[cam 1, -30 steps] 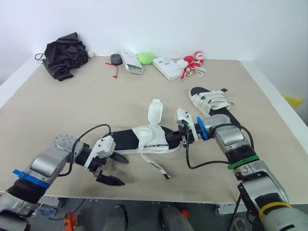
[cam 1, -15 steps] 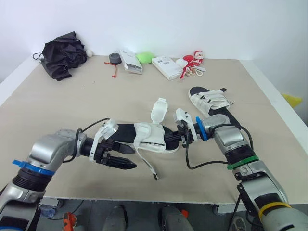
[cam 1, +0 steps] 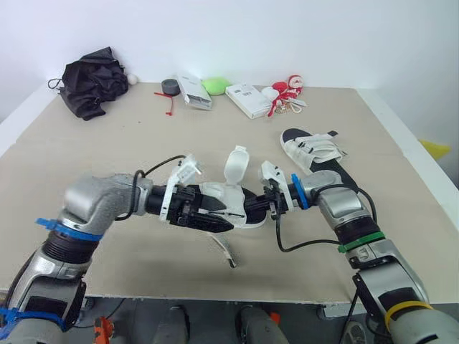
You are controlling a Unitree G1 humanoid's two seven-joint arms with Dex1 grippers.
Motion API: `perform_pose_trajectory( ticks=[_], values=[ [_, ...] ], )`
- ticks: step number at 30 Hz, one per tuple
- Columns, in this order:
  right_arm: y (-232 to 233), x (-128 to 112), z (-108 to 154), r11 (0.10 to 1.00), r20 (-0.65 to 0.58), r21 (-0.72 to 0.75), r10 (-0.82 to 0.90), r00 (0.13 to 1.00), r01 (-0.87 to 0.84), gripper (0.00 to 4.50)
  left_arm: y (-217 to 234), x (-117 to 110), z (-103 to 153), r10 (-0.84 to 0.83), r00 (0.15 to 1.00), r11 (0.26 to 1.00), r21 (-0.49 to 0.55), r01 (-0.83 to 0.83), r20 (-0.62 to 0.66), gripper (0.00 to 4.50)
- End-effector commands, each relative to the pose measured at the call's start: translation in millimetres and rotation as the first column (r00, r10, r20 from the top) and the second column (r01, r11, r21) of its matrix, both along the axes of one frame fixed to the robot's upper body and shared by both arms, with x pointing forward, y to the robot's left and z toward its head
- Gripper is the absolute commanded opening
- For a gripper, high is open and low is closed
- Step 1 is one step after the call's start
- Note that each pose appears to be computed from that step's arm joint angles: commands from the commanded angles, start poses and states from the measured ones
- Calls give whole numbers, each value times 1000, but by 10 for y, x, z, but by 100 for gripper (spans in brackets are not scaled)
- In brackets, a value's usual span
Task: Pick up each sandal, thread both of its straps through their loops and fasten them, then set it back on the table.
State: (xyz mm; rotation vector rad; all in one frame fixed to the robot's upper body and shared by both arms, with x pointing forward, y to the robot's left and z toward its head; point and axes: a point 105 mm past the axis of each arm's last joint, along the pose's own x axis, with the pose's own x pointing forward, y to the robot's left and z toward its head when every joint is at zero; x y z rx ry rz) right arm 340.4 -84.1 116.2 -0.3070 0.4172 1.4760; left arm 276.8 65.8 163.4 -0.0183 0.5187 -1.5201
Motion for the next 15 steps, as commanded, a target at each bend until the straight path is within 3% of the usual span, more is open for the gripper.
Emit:
perform_pose_trajectory(
  ticks=[1,7,9,13,15],
  values=[
    [-109,-36,-203,997,-51,-57,-44,998,42,0,150,-320,-129,-148,988,985,80,151,-45,430],
    [-101,-30,-201,997,-50,-57,-45,998,42,0,372,-401,-294,-175,984,965,193,179,-39,430],
    [-79,-21,-195,998,-49,-56,-42,998,39,0,364,-352,-222,-146,989,978,144,148,-26,430],
    [-61,-23,-196,998,-49,-56,-33,998,31,0,273,-385,311,-146,979,980,-159,123,-143,430],
    [-61,-26,-199,998,-50,-56,-32,998,29,0,304,-453,395,-167,965,972,-200,126,-202,430]
  ],
)
